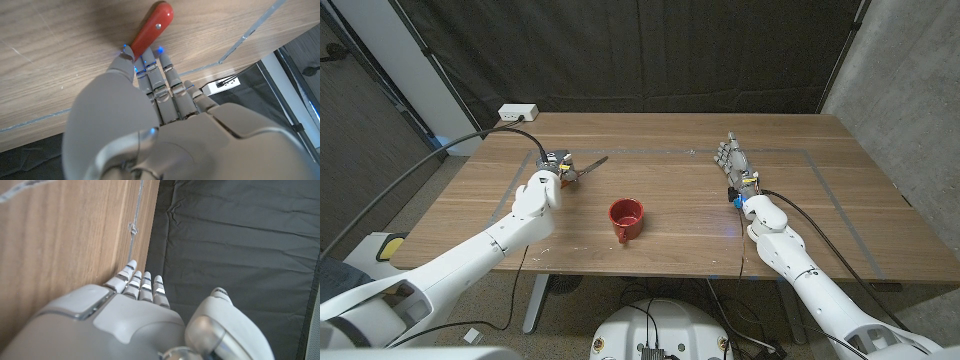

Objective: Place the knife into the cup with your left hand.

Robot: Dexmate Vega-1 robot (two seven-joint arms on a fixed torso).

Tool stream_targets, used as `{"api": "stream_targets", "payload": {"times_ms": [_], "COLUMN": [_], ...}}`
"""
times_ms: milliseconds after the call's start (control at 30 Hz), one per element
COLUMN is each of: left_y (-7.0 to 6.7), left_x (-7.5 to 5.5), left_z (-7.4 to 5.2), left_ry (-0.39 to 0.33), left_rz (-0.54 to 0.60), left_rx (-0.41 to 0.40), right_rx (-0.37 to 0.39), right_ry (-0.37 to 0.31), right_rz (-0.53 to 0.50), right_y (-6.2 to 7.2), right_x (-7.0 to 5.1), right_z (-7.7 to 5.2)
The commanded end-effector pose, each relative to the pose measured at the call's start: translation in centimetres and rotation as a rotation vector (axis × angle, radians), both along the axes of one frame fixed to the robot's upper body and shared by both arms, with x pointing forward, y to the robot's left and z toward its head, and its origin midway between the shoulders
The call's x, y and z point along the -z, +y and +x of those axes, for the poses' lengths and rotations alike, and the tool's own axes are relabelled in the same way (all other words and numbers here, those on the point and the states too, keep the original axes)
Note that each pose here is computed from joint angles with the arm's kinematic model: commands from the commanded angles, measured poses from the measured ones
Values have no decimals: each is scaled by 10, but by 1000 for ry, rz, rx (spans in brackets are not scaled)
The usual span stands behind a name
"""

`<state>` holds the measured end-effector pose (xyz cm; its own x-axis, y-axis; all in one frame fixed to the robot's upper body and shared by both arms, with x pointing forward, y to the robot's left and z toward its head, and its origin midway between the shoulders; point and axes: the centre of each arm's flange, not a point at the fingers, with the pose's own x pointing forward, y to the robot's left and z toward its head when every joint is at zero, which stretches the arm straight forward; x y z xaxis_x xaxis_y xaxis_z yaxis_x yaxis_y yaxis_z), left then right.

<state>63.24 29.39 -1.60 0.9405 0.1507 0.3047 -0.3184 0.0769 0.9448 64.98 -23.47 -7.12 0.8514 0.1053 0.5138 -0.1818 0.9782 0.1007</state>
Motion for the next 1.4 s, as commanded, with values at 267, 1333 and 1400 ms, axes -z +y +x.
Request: {"api": "stream_targets", "payload": {"times_ms": [267,1333,1400], "left_y": [0,-41,-44], "left_x": [-24,-28,-30], "left_z": [-15,-58,-63], "left_ry": [-79,-378,-399], "left_rz": [29,-76,-73], "left_rx": [17,280,301], "right_rx": [-2,-3,-2], "right_ry": [-3,-7,-9], "right_rz": [1,9,10], "right_y": [3,4,4], "right_x": [-1,1,1], "right_z": [-1,1,0]}}
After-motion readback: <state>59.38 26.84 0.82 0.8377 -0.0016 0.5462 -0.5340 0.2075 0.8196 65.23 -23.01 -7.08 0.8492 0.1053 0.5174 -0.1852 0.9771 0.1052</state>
